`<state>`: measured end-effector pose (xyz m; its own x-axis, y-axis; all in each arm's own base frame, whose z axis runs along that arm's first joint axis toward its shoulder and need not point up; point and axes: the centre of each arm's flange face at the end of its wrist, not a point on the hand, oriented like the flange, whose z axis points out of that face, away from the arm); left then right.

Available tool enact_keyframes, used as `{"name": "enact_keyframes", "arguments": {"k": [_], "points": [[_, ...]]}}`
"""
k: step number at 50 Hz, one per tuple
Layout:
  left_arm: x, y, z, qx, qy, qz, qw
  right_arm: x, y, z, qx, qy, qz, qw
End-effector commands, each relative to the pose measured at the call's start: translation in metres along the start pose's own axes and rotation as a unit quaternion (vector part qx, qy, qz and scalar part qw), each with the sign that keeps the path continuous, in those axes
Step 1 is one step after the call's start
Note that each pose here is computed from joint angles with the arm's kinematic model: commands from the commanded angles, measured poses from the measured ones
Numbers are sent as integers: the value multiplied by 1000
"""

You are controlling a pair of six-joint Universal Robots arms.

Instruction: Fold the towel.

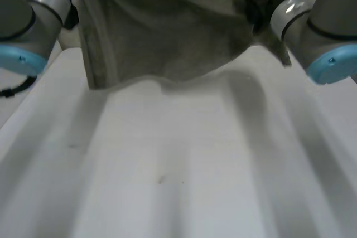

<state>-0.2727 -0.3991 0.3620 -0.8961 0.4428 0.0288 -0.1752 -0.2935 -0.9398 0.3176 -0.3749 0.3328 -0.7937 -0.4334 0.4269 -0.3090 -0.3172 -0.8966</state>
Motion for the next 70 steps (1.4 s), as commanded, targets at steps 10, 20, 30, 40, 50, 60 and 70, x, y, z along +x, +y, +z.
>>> {"name": "enact_keyframes", "arguments": {"k": [10, 20, 30, 40, 50, 60, 70], "points": [[5, 117, -114, -237, -10, -1, 971, -63, 97, -74, -242, -139, 4, 960], [13, 127, -172, -308, 8, 9, 951, -75, 118, -122, -322, -180, 9, 929], [23, 112, -199, -298, 37, 1, 954, -67, 110, -134, -281, -151, -6, 948], [16, 102, -190, -277, 28, 6, 960, -56, 91, -157, -249, -99, 62, 961], [16, 73, -173, -226, 28, 12, 974, -40, 100, -206, -254, -39, 103, 961], [25, 52, -155, -185, 40, 7, 982, -54, 126, -226, -267, -29, 141, 953], [27, 39, -145, -165, 40, -11, 985, -69, 154, -214, -273, -32, 181, 944]]}}
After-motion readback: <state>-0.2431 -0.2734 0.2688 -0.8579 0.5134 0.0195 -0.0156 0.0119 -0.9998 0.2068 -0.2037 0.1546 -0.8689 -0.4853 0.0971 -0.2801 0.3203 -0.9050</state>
